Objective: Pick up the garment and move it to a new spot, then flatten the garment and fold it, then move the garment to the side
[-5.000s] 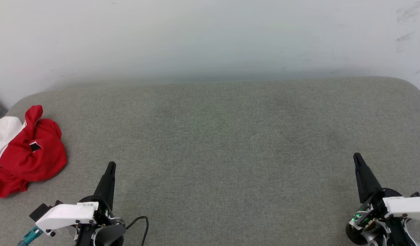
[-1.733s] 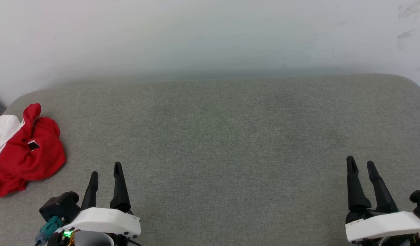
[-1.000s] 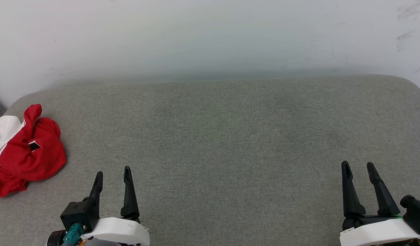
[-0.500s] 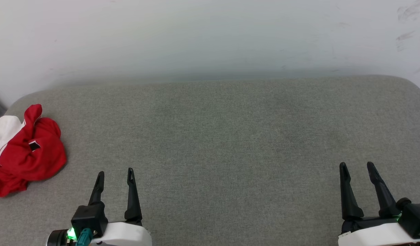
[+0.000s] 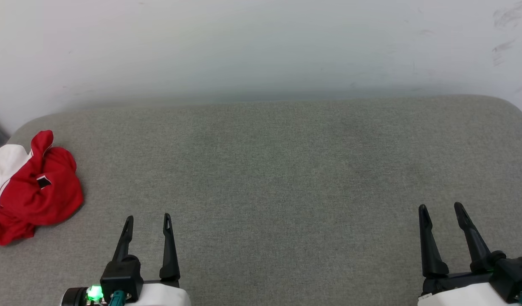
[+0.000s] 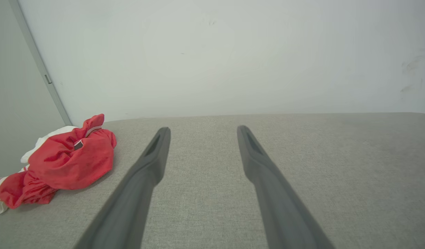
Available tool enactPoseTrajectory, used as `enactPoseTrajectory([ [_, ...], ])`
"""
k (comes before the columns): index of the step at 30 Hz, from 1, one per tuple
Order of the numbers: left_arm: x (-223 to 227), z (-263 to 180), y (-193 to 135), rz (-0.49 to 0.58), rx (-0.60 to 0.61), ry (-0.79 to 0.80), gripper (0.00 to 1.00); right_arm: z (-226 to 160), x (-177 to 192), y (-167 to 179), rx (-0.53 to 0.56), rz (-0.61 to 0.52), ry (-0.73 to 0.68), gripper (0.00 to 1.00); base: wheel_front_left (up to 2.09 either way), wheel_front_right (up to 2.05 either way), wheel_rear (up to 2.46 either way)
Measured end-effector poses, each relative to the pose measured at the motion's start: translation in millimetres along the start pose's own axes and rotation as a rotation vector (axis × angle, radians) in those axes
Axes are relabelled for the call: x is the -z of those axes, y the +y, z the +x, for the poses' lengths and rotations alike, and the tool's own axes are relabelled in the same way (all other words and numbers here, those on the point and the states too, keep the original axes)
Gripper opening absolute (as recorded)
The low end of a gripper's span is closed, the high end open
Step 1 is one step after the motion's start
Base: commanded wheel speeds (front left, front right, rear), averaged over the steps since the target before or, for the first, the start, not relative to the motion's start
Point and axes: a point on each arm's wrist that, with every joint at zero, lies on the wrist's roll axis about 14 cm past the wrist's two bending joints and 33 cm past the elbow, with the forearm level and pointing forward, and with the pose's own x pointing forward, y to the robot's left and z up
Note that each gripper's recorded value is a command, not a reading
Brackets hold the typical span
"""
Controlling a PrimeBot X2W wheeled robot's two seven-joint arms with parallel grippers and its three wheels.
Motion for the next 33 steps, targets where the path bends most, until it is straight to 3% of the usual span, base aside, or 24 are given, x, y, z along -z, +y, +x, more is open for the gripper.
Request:
enactPoseTrajectory([
  [8, 0.8, -0.7, -2.8, 0.035, 0.017, -0.007, 1.00, 0.2, -2.8, 2.7, -0.012, -0.026, -0.016, 1.00, 0.00, 0.00, 0.00],
  [33, 14.5, -6.6, 6.7, 0.005, -0.006, 0.038, 1.00, -3.1, 6.3, 3.2, -0.007, 0.017, 0.011, 1.00, 0.00, 0.00, 0.00],
])
